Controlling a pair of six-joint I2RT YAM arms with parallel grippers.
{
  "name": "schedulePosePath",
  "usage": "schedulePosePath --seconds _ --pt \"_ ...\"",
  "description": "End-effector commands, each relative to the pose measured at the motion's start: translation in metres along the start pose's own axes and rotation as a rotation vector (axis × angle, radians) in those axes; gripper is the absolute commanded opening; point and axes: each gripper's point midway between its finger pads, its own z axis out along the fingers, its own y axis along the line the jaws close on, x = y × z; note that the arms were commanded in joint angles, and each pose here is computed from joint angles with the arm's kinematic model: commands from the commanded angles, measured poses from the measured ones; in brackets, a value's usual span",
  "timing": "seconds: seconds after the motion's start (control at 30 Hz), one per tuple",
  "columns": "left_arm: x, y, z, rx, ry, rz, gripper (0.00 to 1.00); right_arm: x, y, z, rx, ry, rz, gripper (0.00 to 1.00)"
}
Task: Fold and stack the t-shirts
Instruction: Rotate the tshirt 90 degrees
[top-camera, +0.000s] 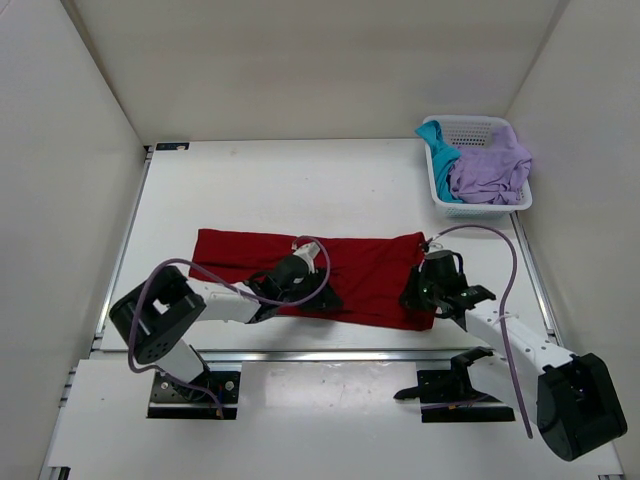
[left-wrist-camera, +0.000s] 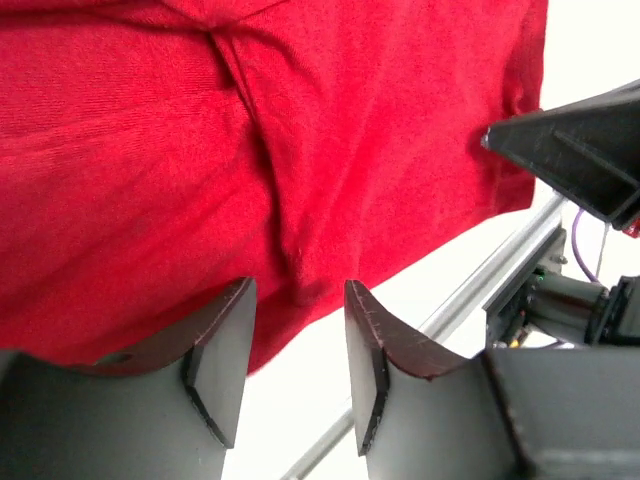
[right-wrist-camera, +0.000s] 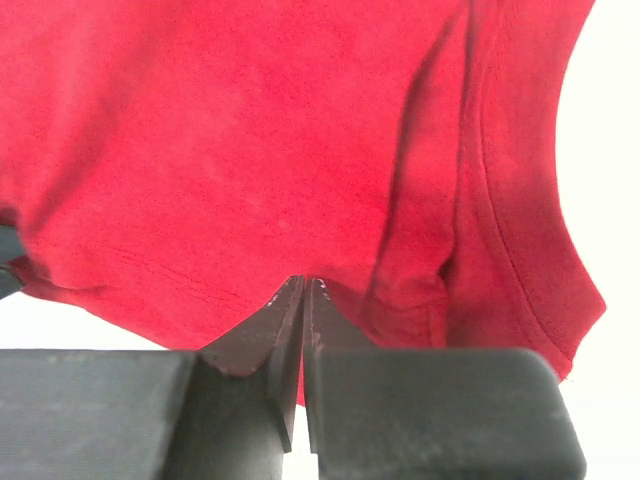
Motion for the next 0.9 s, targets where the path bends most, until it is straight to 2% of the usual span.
schedulePosePath --seconds 0.0,0.2,0.37,0.6,0.67,0.73,0.8,0.83,0.87 --pt "-0.013 -0.008 -0.018 0.020 -0.043 0.032 0.52 -0.043 0.027 -0.013 -0.044 -0.121 -0.034 0.04" --pt "-0.035 -0.018 -0.040 0.056 -0.117 0.078 0.50 -0.067 0.054 0.011 -0.112 -0.142 -0.056 0.02" --pt "-0.057 0.002 -0.066 0.068 -0.188 0.063 0.49 -0.084 0.065 0.045 -0.134 -0.167 -0.045 0.00" --pt "-0.099 0.023 -0.115 0.026 -0.371 0.083 0.55 -0.113 0.052 0.113 -0.017 -0.064 -0.064 0.00" --pt "-0.117 0.024 -0.125 -0.005 -0.407 0.098 0.55 -0.138 0.059 0.137 -0.024 -0.036 -0.060 0.00" --pt "-0.124 0.027 -0.124 -0.024 -0.395 0.108 0.56 -0.158 0.063 0.152 -0.037 -0.024 -0.067 0.00" --pt "-0.131 0.022 -0.124 -0.014 -0.386 0.109 0.55 -0.208 0.080 0.167 -0.057 -0.051 -0.085 0.00" --pt "-0.125 0.023 -0.118 -0.012 -0.357 0.101 0.56 -0.205 0.077 0.184 -0.056 -0.011 -0.082 0.00" --pt "-0.123 0.022 -0.115 -0.002 -0.344 0.097 0.56 -0.225 0.081 0.197 -0.055 -0.011 -0.095 0.00"
